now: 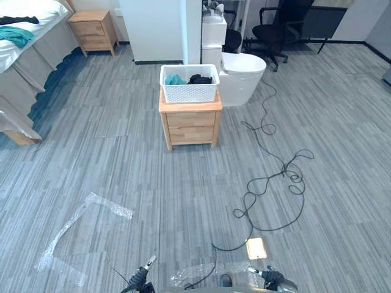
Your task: Pick up the laundry basket with both hands and put the clothes into the washing machine.
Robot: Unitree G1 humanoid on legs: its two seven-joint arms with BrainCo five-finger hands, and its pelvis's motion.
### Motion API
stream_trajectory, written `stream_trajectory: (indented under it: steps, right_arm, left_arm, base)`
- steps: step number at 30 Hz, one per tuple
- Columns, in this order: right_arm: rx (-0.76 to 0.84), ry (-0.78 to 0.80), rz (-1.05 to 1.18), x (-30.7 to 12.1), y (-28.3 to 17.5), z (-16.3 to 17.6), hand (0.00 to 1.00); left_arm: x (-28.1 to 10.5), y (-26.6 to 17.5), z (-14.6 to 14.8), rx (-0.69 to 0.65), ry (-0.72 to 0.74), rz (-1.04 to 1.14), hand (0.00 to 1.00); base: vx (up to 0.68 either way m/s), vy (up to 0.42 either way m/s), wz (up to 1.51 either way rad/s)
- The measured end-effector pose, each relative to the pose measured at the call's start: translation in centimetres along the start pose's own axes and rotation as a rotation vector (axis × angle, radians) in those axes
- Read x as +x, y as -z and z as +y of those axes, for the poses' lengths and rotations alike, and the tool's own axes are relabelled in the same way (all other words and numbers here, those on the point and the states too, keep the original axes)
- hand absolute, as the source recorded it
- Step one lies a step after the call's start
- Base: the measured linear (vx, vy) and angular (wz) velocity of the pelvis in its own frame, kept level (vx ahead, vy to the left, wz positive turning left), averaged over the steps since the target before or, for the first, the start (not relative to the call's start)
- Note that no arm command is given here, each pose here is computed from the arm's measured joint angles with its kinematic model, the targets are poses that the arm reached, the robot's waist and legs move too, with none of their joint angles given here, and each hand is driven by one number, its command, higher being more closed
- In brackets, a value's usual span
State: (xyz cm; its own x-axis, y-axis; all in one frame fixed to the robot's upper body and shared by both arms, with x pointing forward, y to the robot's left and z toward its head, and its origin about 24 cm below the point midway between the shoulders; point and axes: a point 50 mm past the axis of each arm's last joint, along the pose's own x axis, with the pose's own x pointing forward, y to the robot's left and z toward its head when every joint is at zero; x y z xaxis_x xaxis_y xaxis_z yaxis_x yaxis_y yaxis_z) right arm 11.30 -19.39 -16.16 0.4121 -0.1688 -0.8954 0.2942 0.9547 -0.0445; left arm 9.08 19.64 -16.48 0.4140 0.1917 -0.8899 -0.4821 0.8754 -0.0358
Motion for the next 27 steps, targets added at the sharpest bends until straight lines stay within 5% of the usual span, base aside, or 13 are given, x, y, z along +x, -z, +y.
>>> stream_trajectory:
  steps: [11, 17, 27]
  right_arm:
    - [0.172, 0.018, -0.027, -0.1, -0.2, 0.1, 0.0]
    - [0.231, 0.035, -0.099, 0.0, -2.2, -0.5, 0.0]
    - [0.022, -0.109, -0.18, 0.0, -5.8, 4.7, 0.0]
  left_arm:
    - [0.5, -2.3, -0.7, 0.033, 0.031, -0.05, 0.0]
    - [0.3, -1.3, -2.4, -0.106, 0.049, -0.027, 0.0]
    - [-0.1, -2.0, 0.3, -0.154, -0.014, -0.108, 0.0]
  base:
    - [0.29, -0.049, 0.23]
    - [0.72, -0.276, 0.28]
    - [0.6, -0.054, -0.89]
